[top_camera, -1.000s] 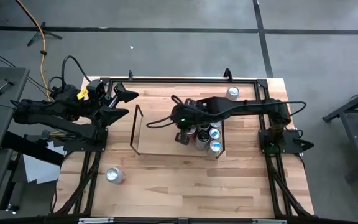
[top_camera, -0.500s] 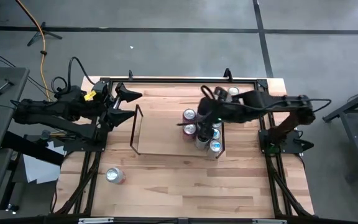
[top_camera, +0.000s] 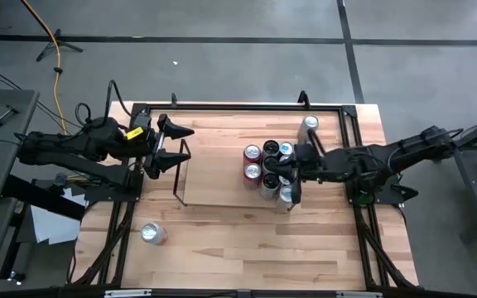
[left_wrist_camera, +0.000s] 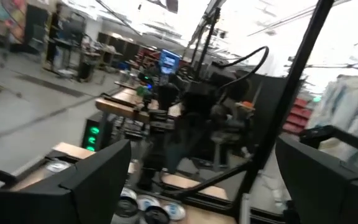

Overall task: Place canned beverage on shelf
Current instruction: Put the pink soda can on the shelf

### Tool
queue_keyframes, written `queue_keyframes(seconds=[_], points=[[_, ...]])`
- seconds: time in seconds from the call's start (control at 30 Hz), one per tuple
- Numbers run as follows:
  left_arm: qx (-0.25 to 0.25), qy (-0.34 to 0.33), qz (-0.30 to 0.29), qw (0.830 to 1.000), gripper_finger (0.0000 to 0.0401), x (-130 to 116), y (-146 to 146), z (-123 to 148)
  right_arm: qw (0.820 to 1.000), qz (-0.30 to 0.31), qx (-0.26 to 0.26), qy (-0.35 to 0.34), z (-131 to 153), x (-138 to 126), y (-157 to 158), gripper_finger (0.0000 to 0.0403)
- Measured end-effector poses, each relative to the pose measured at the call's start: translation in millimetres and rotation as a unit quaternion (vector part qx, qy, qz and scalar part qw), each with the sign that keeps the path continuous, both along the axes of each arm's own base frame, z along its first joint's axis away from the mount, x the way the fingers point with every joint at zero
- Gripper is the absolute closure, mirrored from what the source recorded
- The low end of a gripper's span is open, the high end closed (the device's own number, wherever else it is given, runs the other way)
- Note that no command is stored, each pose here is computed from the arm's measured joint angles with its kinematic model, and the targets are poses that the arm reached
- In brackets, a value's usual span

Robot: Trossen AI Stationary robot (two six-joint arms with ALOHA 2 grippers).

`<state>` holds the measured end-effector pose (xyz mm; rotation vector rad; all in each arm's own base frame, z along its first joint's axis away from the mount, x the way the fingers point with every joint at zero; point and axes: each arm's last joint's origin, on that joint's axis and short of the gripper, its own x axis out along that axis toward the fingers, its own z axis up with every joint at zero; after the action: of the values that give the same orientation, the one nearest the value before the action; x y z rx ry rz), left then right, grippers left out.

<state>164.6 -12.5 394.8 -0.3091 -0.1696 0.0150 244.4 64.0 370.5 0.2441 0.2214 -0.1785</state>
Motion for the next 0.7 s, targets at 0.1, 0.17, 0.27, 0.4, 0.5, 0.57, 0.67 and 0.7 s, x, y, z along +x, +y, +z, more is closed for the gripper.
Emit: queue_keyframes(seconds=[0.1,0.17,0.27,0.4,0.5,0.57,0.67,0.7], points=[[0.027,0.002,0.02,0.999,0.0046,0,1,0,0.998,0.001,0.013,-0.058,0,-3,-1,0.0403],[0.04,0.006,0.033,0.999,0.0046,0,1,-1,0.998,-0.001,0.015,-0.066,-1,-3,-2,0.0403],[0.041,0.004,0.035,0.999,0.0046,5,1,-9,0.998,-0.001,0.013,-0.061,-2,-3,-2,0.0403],[0.023,-0.009,0.032,0.999,0.0046,12,0,-28,0.998,0.0,-0.006,-0.056,-3,-1,-3,0.0403],[0.0,-0.007,0.028,1.0,0.0046,18,0,-48,0.998,-0.006,-0.03,-0.056,-2,-1,-6,0.0403],[-0.005,-0.014,0.03,0.999,0.0046,19,0,-55,0.997,-0.011,-0.051,-0.051,-3,0,-8,0.0403],[-0.016,-0.014,0.044,0.999,0.0046,19,1,-62,0.997,-0.018,-0.048,-0.053,-2,0,-11,0.0403],[-0.016,-0.011,0.05,0.999,0.0046,19,1,-63,0.997,-0.021,-0.04,-0.055,-2,0,-11,0.0403]])
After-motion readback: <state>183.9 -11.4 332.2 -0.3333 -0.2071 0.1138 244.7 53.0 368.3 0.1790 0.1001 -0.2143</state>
